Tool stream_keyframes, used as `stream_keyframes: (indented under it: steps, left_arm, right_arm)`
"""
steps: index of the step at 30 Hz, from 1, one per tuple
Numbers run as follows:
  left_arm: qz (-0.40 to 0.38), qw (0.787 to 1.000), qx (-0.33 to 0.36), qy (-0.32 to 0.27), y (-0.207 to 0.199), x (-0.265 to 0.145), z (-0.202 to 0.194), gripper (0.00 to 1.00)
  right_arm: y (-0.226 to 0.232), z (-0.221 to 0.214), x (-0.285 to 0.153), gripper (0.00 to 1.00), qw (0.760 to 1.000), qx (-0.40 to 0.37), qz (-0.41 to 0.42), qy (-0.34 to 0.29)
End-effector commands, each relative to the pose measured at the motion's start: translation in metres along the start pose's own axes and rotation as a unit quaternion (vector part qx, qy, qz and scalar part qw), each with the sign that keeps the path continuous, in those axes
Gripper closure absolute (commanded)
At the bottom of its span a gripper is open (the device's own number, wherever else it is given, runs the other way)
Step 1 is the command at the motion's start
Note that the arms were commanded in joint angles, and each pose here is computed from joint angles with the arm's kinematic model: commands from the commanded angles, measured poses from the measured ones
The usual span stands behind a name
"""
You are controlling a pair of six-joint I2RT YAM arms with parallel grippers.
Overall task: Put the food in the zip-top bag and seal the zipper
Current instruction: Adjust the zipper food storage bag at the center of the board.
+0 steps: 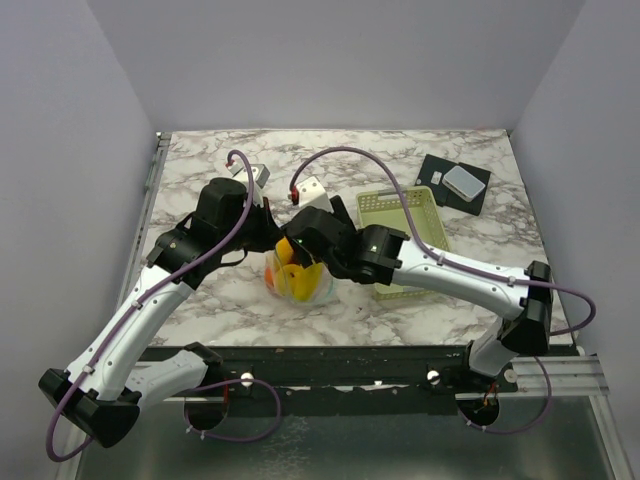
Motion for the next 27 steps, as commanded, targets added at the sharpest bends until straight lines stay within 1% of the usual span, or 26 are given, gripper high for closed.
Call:
stream_keyframes:
  steps: [1,3,7,9,17,21,27]
  left_arm:
    - [-0.012,1.0,0.004,-0.024,-0.007,-0.007,0.013,1.0]
    - [-0.012,1.0,0.004,-0.024,-0.007,-0.007,0.014,1.0]
    - [-0.012,1.0,0.003,-0.026,-0.007,-0.007,0.015,1.0]
    - [-0.011,1.0,0.003,-0.025,-0.007,-0.007,0.015,1.0]
    - [-0.012,1.0,0.004,-0.024,-0.008,-0.006,0.017,1.0]
    - [-0.012,1.0,0.002,-0.024,-0.007,-0.005,0.016,1.0]
    - [-0.014,1.0,0.0,-0.026,-0.009,-0.006,0.018,1.0]
  right_arm:
    - [-0.013,0.026,-0.033,0.23,0.998,0.047,0.017,-0.033]
    - [-0.014,0.026,-0.039,0.26,0.998,0.053,0.028,-0.03]
    - [-0.013,0.015,-0.047,0.38,0.996,0.066,0.052,-0.006]
    - [-0.013,0.008,-0.049,0.42,0.996,0.073,0.056,0.01]
    - [-0.003,-0.02,-0.055,0.43,0.987,0.118,0.098,0.053]
    - [0.001,-0.036,-0.049,0.44,0.984,0.13,0.095,0.074]
    - [0.002,-0.057,-0.037,0.5,0.982,0.147,0.069,0.1]
Point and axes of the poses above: each gripper's point midway between its finger pads, its own x axis out along the fingers, its own y axis along the line the jaws close on, z = x × y, the point moved 3 cm from there along -x, back along the fingers, and after that the axes turned 6 degrees about x, right-handed, at the moved point
